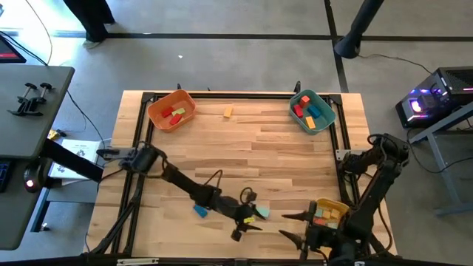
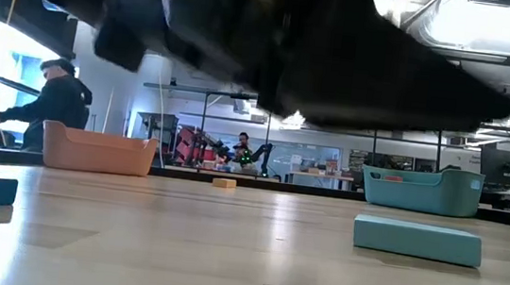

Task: Sort blocks by size
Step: Put the thin light blue rectangular block into the orange bin

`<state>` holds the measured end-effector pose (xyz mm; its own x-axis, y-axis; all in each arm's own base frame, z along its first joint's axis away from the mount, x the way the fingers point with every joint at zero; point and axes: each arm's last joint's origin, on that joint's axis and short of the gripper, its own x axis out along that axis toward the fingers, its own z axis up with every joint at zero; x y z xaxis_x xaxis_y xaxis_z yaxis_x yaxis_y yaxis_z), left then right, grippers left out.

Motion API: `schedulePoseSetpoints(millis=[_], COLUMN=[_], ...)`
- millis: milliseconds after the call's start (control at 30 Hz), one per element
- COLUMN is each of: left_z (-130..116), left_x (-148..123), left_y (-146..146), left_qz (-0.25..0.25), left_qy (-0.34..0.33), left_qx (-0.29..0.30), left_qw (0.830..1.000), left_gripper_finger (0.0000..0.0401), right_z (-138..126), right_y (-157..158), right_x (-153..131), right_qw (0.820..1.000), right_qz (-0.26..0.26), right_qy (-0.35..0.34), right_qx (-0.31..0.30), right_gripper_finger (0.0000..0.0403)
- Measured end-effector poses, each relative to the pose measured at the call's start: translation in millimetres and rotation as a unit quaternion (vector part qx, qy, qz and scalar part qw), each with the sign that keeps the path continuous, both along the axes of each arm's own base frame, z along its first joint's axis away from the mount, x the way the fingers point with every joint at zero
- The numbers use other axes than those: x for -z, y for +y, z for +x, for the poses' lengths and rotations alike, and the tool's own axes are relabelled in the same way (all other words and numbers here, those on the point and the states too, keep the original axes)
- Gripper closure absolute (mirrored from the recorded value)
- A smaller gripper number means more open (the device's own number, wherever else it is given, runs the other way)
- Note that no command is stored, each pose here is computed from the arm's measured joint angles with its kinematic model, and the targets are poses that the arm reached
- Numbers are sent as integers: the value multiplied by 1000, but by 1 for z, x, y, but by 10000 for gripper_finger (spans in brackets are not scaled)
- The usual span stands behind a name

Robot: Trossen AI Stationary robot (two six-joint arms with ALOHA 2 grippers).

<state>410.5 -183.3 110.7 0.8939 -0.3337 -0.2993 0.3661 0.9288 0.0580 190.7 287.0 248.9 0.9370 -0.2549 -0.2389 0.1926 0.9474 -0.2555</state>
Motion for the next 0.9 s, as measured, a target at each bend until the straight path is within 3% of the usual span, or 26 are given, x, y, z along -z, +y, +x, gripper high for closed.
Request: schedulePoseSetpoints(millis=[133,400,600,900], left_z=[9,9,2,0], left_x=[5,21,26,29], left_y=[18,36,28,22], left_qz=[-27,-17,19,-8], left_qy=[32,118,130,138], left_qx=[-5,-35,-112,-125], left_qw=[999,992,985,983], left_gripper_finger=[203,154,159,197], right_z=[-1,-1,-1,1], right_y=[1,1,2,1], right_x=[0,1,3,3], right_qw=[1000,998,997,997], right_qz=[25,60,77,74], right_qy=[-3,-4,2,3], right_qx=[1,2,-2,1], right_gripper_finger=[185,185,185,185])
